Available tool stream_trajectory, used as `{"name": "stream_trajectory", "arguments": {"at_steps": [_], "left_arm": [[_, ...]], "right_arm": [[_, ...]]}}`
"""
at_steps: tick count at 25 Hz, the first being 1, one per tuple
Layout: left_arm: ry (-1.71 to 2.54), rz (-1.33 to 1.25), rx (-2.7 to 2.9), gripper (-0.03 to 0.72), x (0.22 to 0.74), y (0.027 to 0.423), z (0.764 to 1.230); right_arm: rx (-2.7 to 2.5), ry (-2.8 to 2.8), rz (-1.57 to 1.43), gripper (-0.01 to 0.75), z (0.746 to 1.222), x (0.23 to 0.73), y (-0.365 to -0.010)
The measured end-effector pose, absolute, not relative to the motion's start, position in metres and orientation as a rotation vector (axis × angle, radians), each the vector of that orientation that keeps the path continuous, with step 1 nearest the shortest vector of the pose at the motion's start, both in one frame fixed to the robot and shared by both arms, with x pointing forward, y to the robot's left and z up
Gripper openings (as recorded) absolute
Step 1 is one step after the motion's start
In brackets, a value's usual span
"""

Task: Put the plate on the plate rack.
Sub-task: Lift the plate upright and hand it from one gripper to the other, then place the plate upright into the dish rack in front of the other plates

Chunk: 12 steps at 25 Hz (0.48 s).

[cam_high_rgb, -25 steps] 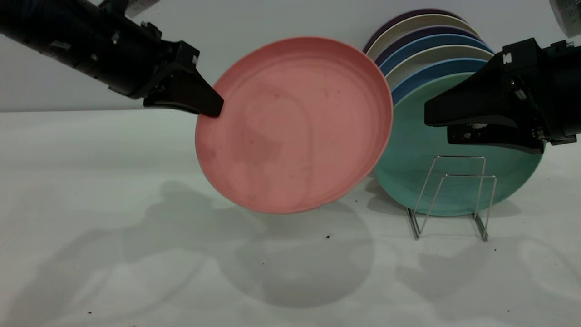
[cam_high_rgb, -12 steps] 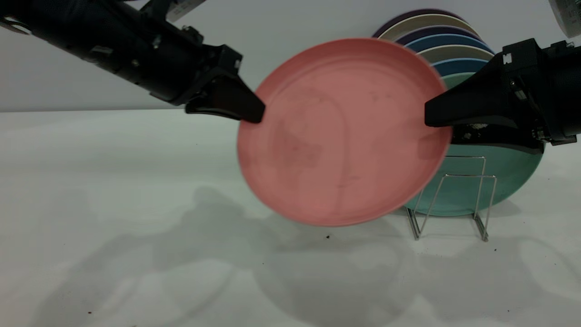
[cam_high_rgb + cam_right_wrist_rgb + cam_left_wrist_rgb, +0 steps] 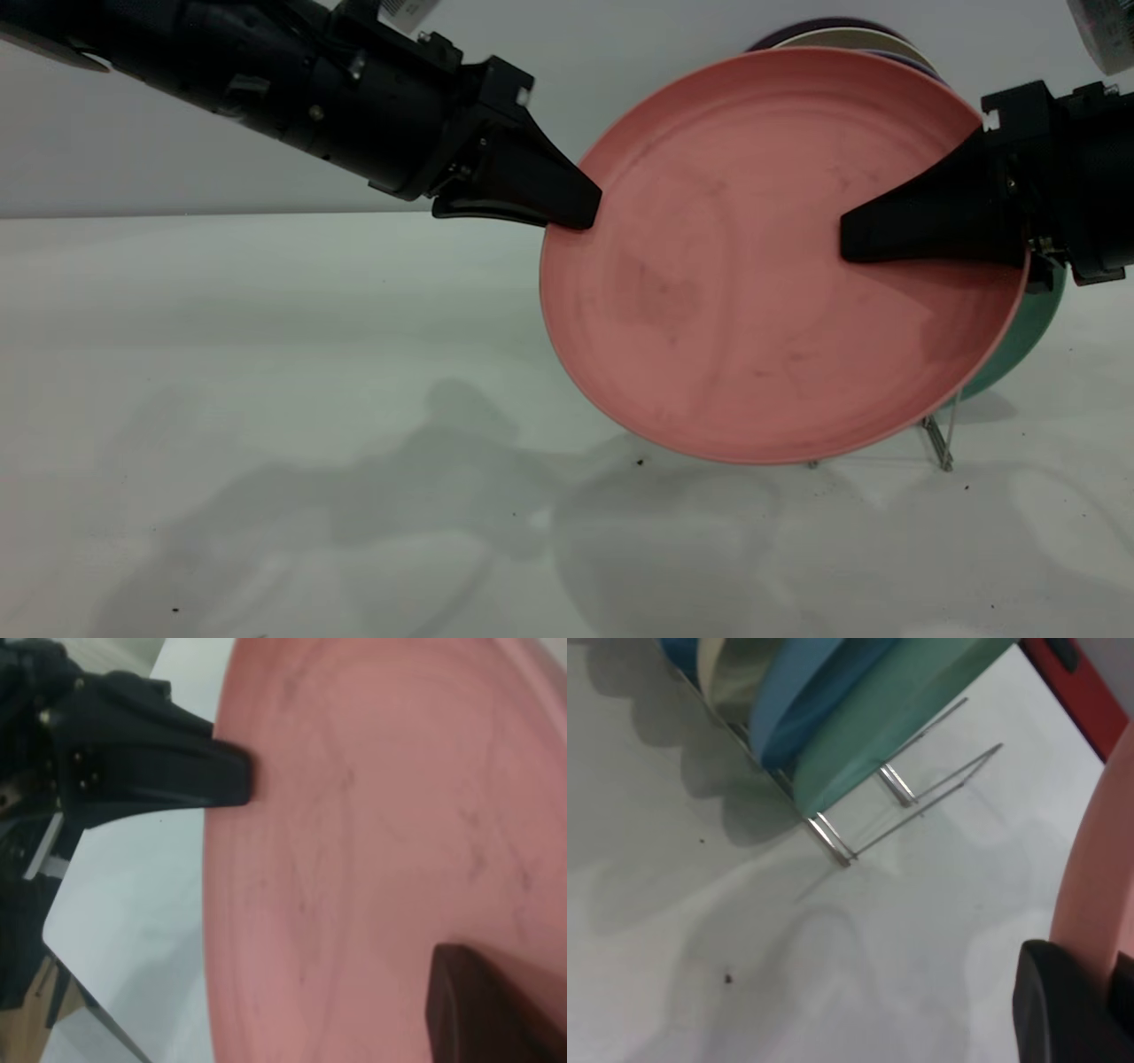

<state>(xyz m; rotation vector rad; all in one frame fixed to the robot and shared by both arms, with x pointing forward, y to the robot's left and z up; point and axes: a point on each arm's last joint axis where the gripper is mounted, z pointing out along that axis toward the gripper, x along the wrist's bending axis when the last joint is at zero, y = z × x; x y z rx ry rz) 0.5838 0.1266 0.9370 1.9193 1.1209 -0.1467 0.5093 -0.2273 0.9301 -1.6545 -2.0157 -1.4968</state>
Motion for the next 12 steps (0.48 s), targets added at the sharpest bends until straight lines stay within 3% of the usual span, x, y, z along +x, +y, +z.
{"name": "stream_trajectory", "arguments": {"at_steps": [4, 12], "left_arm": [[1.157, -0.154, 1.881, 0.103, 0.592, 0.152, 0.940], [1.445, -0.034, 1.731, 0.334, 0.615, 0.249, 0.941]], "right_arm": [[-1.657, -2.116, -1.438, 0.123, 0.926, 0.509, -0.236], [-1.389, -2.672, -1.296, 0.123, 0.930, 0.506, -0.276]]}}
